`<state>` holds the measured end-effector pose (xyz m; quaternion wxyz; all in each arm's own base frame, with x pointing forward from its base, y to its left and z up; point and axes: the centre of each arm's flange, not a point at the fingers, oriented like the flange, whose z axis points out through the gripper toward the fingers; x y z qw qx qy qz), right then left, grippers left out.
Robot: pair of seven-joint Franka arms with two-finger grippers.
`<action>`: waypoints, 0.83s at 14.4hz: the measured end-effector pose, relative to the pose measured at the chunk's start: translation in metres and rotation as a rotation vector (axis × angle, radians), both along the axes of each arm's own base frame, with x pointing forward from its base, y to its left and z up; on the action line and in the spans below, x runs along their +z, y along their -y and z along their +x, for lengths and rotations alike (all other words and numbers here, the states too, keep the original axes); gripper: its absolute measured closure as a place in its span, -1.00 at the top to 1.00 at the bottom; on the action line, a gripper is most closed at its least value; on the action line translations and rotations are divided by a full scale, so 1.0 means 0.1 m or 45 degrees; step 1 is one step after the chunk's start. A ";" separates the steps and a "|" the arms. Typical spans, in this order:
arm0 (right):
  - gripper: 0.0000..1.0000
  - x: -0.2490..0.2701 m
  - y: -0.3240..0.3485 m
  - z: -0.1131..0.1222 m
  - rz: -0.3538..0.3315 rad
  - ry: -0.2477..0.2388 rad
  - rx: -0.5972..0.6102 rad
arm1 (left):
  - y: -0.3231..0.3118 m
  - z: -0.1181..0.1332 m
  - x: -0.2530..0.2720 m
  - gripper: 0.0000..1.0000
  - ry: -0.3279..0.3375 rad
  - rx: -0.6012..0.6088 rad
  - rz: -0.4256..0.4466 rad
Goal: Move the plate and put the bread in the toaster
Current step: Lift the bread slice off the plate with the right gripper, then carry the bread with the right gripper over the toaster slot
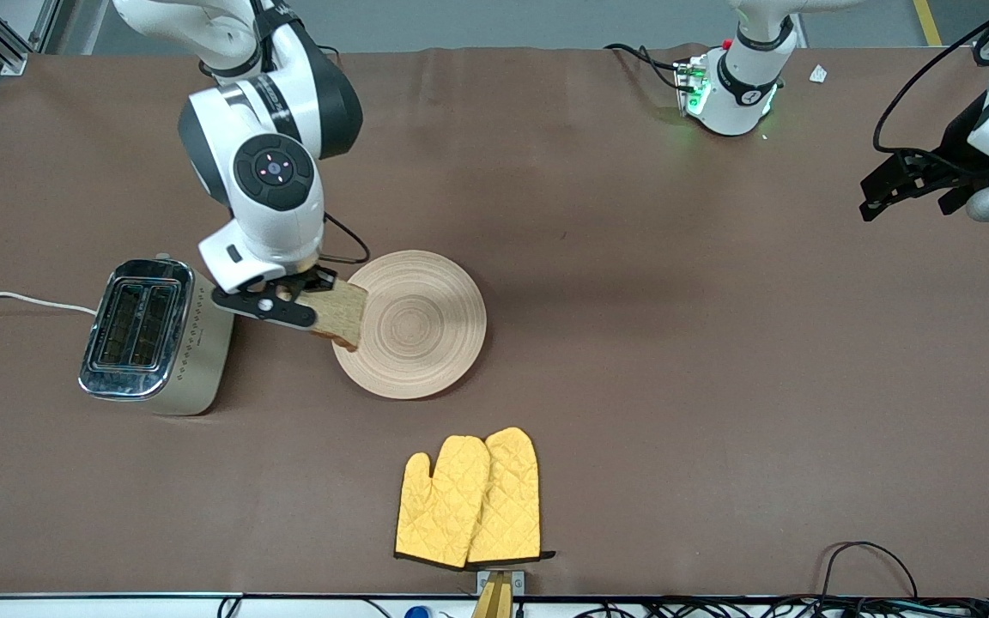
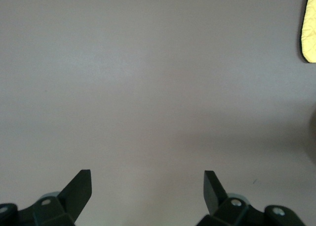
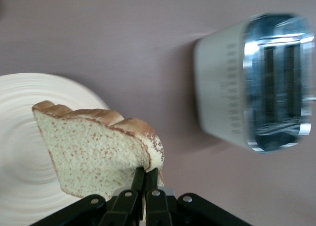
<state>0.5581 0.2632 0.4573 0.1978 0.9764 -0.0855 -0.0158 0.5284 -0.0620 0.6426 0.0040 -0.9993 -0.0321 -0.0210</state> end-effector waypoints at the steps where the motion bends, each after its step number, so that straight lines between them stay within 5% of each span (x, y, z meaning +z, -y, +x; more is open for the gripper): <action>1: -0.92 0.02 0.08 -0.02 -0.085 -0.010 0.009 | 0.00 0.00 0.00 1.00 0.000 0.000 0.000; 7: -0.92 0.02 0.52 -0.05 -0.623 -0.084 0.056 | 0.01 0.00 0.00 1.00 0.000 -0.002 0.000; 12: -0.92 -0.40 0.81 0.06 -0.997 -0.288 0.118 | 0.01 0.00 0.00 1.00 -0.001 -0.002 0.000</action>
